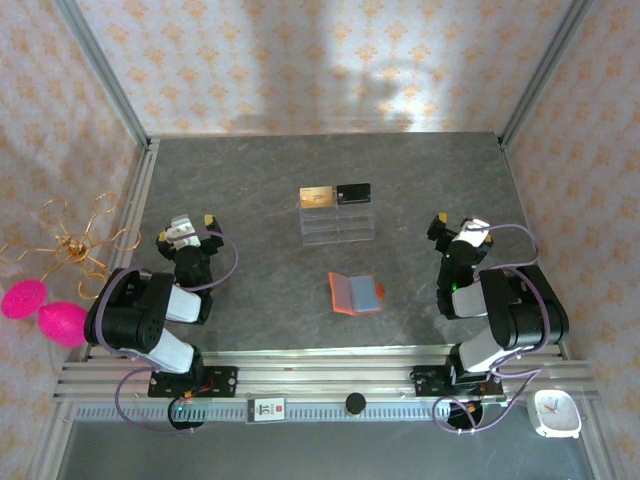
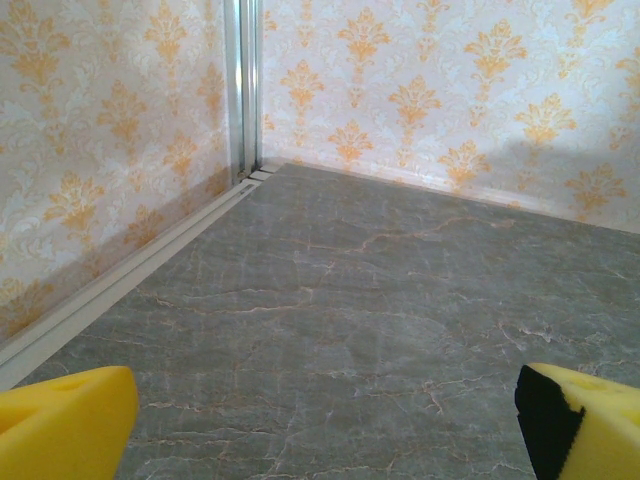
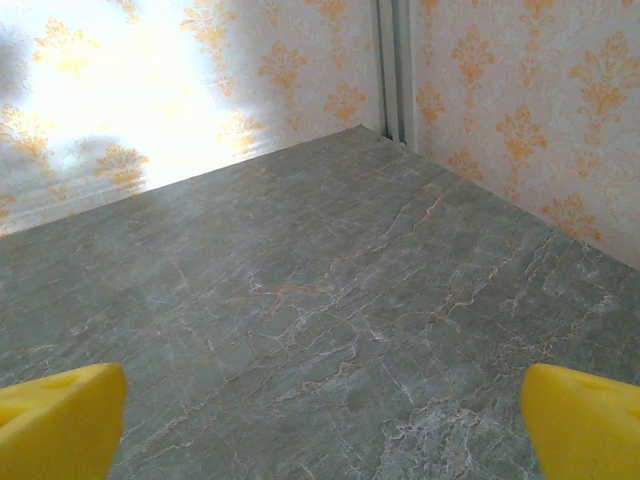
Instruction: Take the credit cards out of the card holder
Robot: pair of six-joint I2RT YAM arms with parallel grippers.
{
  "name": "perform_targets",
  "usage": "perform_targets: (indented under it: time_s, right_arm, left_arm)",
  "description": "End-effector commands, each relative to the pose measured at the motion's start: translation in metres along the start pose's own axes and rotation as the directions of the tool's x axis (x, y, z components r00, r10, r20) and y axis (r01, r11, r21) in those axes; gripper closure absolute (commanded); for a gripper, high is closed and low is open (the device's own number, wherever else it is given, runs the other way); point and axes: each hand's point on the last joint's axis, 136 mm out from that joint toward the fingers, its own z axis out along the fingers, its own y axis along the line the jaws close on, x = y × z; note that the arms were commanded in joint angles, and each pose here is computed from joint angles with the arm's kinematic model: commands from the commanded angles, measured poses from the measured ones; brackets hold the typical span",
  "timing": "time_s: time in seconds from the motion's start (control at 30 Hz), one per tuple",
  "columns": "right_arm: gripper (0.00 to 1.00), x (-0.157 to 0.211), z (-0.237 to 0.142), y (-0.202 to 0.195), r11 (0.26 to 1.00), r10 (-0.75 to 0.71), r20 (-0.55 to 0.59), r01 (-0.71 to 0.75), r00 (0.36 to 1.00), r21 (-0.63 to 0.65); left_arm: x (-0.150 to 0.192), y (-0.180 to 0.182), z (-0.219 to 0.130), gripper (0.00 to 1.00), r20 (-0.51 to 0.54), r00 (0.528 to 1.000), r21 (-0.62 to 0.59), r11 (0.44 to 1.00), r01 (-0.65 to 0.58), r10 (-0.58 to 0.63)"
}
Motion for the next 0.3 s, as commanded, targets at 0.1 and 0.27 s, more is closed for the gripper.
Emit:
perform_targets:
  time_s: [0.1, 0.27]
  right_arm:
    - [0.00, -0.0084, -0.0021, -0.0012, 1.000, 0.020, 0.033, -0.020, 0.999, -0.002]
    - [0.00, -0.0083, -0.0022, -0.0012, 1.000, 0.020, 0.033, -0.020, 0.999, -0.002]
  left_arm:
    - [-0.0085, -0.0061, 0.0021, 0.01, 0.030, 0.999, 0.021, 1.000, 0.009, -0.010]
    - [-0.0086, -0.0054, 0.0020, 0.01, 0.031, 0.999, 0.019, 1.000, 0.009, -0.009]
